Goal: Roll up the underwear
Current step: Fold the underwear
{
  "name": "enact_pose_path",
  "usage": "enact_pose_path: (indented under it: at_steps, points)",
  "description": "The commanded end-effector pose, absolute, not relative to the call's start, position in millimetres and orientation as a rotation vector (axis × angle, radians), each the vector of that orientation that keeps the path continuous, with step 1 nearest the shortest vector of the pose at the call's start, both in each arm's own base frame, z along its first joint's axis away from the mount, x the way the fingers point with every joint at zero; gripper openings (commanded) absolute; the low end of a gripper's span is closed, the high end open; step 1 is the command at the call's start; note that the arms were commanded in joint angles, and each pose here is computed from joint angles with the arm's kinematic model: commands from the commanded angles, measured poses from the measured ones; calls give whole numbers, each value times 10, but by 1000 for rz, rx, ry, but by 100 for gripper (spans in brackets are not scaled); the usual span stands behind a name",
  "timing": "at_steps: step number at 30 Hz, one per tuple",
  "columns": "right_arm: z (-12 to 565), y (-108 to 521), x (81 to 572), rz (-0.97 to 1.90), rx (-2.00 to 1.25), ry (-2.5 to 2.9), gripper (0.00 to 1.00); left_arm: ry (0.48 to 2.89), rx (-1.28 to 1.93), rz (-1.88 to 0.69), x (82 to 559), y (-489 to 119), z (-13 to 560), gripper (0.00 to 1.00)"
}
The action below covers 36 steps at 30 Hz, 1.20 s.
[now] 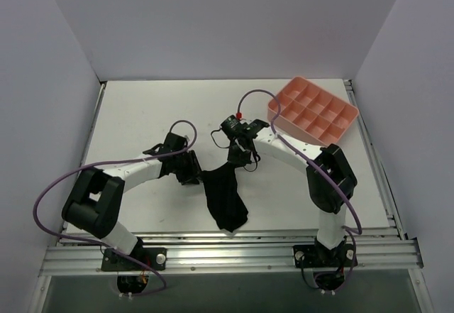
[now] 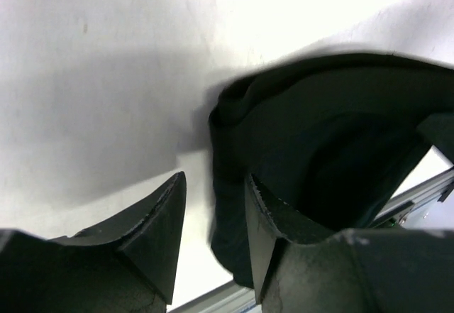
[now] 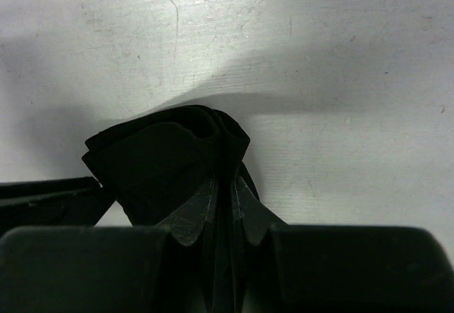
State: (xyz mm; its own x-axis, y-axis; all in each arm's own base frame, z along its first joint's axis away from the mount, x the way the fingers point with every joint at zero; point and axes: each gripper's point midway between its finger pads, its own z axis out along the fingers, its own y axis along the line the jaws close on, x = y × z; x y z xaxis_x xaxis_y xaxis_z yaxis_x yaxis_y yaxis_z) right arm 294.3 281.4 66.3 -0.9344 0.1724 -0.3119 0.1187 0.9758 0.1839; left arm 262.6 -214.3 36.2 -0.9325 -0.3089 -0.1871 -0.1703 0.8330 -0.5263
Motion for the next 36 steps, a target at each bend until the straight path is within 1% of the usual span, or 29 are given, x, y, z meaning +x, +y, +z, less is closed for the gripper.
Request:
enact_pose_path:
  at_steps: [1,2,3,6,7,10,23,36]
  points:
    - [722,2914,2944,240,158,2793,0,2670,-309,-822,2937,-2273,490,44]
    - [736,2945,2937,246,147,2793,0,2674,-316,-819,2953,-2268,474,41]
    - [740,2959,2949,251,141,2790,0,2674,-328,-819,2979,-2260,462,33]
    - [772,3032,2943,273,99,2785,0,2682,-343,-820,3023,-2261,422,18]
    - [779,3063,2937,284,87,2784,0,2685,-344,-820,3027,-2265,404,10]
    - [798,3200,2882,346,26,2794,0,2682,-348,-825,3046,-2267,391,3]
    - [622,3586,2713,423,-125,2829,0,2671,-347,-837,3134,-2298,445,2]
    - [408,3840,2810,487,-89,2815,0,2702,-364,-831,3072,-2282,345,3]
